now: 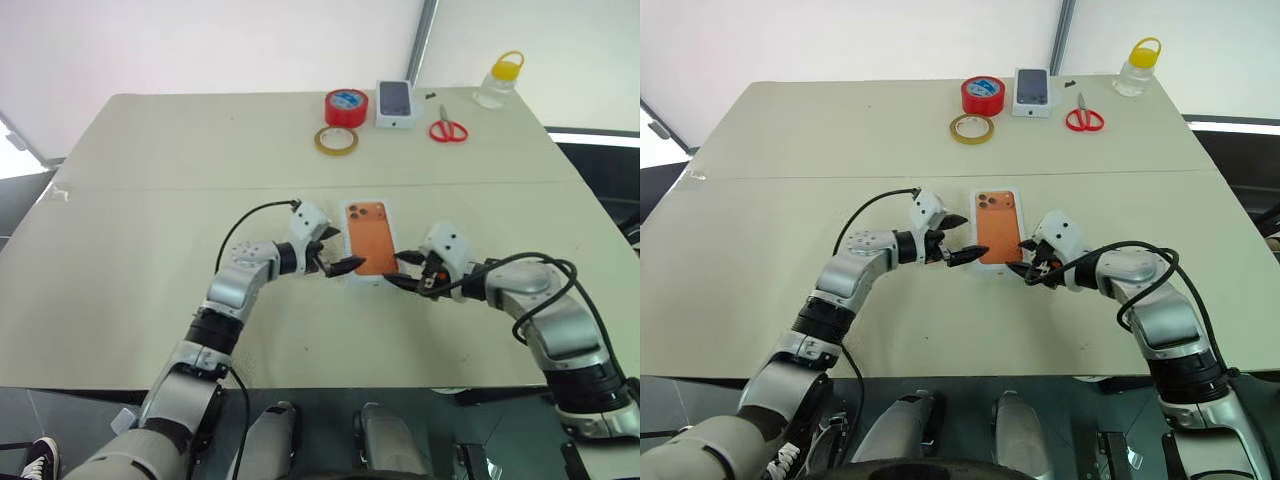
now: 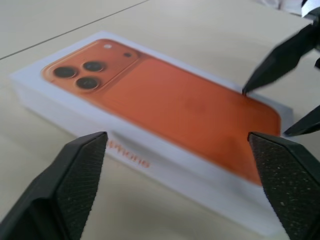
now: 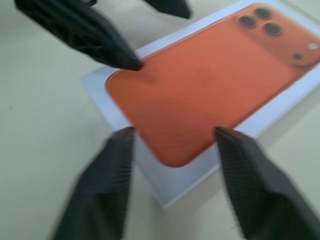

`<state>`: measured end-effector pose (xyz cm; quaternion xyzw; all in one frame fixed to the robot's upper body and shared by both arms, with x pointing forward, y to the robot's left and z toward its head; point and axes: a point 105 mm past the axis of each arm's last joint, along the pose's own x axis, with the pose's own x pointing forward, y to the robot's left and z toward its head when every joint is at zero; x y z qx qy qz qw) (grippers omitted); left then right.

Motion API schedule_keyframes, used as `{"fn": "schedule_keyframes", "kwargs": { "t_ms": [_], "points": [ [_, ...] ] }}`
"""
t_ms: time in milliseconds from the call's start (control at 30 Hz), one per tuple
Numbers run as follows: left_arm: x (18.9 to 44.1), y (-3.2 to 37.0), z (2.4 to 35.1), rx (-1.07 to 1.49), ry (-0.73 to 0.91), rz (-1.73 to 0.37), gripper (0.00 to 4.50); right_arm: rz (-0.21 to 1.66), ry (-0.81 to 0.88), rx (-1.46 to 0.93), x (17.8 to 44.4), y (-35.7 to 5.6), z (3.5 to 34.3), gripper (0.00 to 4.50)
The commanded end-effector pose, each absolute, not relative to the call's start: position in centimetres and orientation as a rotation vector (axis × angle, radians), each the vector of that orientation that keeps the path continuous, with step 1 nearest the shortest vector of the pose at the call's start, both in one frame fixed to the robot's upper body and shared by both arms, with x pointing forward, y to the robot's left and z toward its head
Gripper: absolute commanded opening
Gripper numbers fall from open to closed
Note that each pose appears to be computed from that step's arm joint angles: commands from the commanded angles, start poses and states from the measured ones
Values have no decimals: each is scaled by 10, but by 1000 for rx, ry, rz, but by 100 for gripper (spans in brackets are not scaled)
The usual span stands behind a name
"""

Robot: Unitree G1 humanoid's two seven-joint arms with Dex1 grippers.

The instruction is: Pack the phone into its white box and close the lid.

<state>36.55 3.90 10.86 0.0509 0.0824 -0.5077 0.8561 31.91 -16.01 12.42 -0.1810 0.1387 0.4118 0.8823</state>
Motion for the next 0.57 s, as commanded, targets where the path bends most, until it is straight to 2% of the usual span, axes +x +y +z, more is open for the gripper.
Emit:
{"fn": "schedule_keyframes", "kwargs": {
  "t_ms": [33,233,433,567],
  "points": [
    [370,73,141,131,62,-1020,450,812,171,-432,328,-174,156,444],
    [358,143,152,164,35,-907,450,841,92,-311,314,-198,178,444],
    [333,202,136,249,123,-777,450,817,116,-381,298,-224,174,444],
    [318,225,141,286,94,-731,450,767,136,-399,295,-244,174,444]
  ]
}}
